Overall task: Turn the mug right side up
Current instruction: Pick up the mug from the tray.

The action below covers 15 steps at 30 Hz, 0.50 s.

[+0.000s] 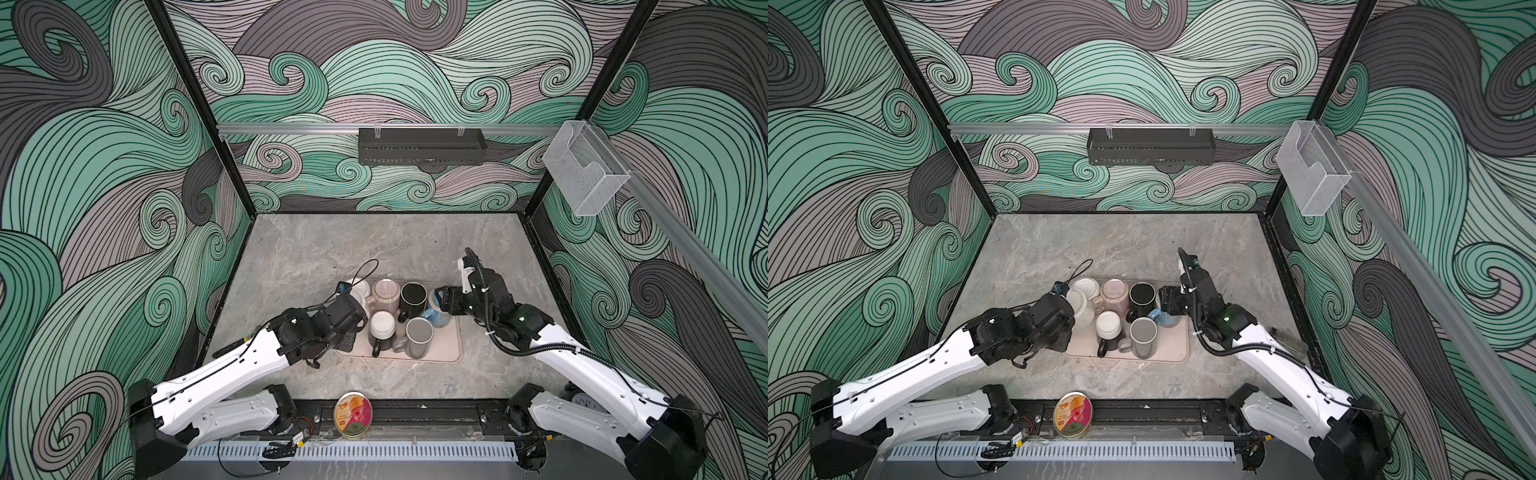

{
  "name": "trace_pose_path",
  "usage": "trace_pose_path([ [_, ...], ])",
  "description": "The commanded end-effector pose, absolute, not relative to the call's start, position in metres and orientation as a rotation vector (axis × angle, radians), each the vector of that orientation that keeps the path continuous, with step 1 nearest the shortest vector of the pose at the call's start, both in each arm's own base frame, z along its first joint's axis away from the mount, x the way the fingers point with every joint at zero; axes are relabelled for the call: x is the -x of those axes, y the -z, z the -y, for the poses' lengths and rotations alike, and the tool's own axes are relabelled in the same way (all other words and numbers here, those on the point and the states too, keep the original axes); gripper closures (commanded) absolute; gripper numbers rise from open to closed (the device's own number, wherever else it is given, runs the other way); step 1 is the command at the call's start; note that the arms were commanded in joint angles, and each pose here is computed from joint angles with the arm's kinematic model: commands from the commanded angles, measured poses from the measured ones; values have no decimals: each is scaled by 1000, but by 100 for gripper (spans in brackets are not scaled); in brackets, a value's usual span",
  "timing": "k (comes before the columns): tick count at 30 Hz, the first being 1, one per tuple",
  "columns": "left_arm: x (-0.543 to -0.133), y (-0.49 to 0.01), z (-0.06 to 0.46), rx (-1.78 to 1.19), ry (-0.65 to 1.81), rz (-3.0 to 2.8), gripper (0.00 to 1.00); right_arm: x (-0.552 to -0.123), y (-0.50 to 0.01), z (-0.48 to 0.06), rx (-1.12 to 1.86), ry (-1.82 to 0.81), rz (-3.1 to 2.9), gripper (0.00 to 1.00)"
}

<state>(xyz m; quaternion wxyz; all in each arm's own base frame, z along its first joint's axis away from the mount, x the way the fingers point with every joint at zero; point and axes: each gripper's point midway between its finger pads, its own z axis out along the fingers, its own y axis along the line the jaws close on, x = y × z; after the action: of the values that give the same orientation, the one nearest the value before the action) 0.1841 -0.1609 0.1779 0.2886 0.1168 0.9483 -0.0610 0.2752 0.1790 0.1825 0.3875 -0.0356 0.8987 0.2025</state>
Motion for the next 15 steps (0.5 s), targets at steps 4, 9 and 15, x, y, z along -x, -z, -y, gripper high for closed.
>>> trace_pose_path([
  [4,-218,-259,201,-253,457,-2179,100,-274,-240,-213,104,-815,-2119,26],
  [9,-232,-290,227,-237,574,-2060,100,-264,-272,-231,123,-1029,-2003,28],
  [15,-242,-333,241,-186,726,-1905,100,-252,-288,-251,150,-1268,-1893,35],
])
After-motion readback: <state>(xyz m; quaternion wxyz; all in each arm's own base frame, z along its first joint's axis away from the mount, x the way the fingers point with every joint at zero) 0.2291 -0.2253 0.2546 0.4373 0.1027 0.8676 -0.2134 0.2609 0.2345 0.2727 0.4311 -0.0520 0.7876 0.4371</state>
